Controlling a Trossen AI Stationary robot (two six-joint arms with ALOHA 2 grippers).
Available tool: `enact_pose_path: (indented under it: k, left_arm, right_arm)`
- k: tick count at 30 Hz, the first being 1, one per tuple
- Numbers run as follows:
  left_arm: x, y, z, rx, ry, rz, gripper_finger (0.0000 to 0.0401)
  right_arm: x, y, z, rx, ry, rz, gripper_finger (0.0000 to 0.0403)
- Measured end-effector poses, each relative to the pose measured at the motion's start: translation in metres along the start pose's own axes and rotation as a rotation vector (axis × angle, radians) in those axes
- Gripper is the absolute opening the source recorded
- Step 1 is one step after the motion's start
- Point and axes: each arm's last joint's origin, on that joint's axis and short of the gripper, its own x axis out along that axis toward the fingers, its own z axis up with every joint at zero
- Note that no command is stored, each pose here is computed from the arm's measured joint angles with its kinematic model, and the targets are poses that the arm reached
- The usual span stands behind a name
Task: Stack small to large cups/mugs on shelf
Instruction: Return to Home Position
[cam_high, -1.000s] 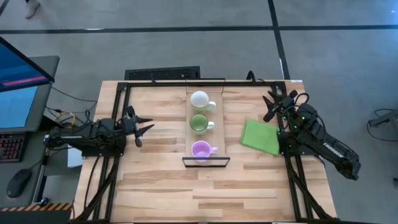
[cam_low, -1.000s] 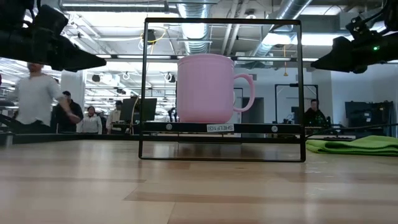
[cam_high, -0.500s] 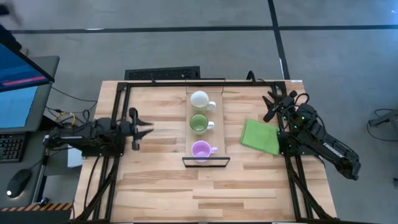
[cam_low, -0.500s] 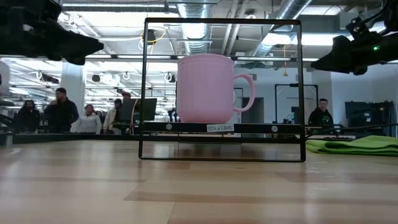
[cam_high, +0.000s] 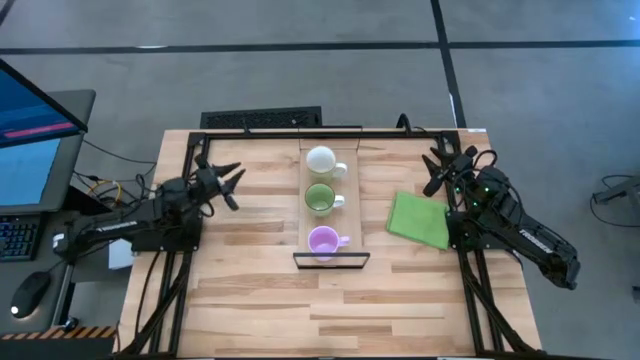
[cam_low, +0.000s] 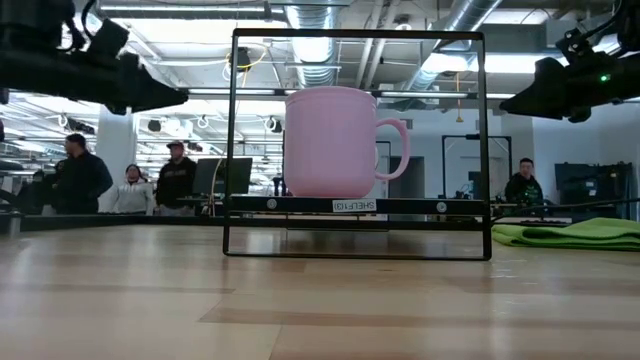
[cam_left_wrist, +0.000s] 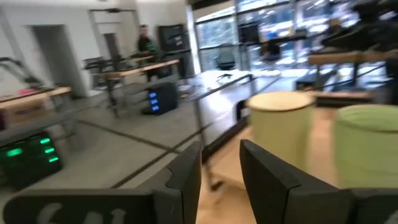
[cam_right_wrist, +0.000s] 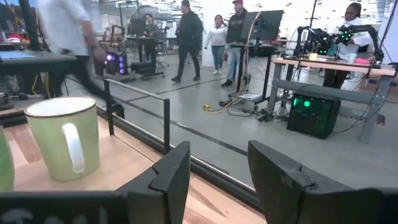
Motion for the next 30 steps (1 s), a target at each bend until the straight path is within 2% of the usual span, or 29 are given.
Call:
enact_pose_path:
  k: [7, 13, 20, 24, 30]
  left_arm:
    - [0.003, 0.015, -0.001, 0.015, 0.012, 0.182, 0.0103]
    - [-0.002, 0.018, 0.003, 0.008, -0.023, 0.192, 0.0103]
    - [-0.012, 0.021, -0.006, 0.009, 0.052, 0.241, 0.0103]
    - [-0.016, 0.022, -0.007, 0.012, 0.055, 0.241, 0.0103]
    - [-0.017, 0.021, -0.013, 0.017, 0.130, 0.235, 0.0103]
  right_arm:
    - [0.000, 0.000, -0.002, -0.004, 0.024, 0.002, 0.0184]
    - [0.000, 0.000, -0.004, -0.008, 0.048, 0.001, 0.0184]
    - [0.000, 0.000, -0.005, -0.008, 0.051, -0.002, 0.0184]
    - [0.000, 0.000, -0.005, -0.008, 0.050, -0.002, 0.0184]
    - [0.000, 0.000, -0.005, -0.011, 0.051, -0.006, 0.0184]
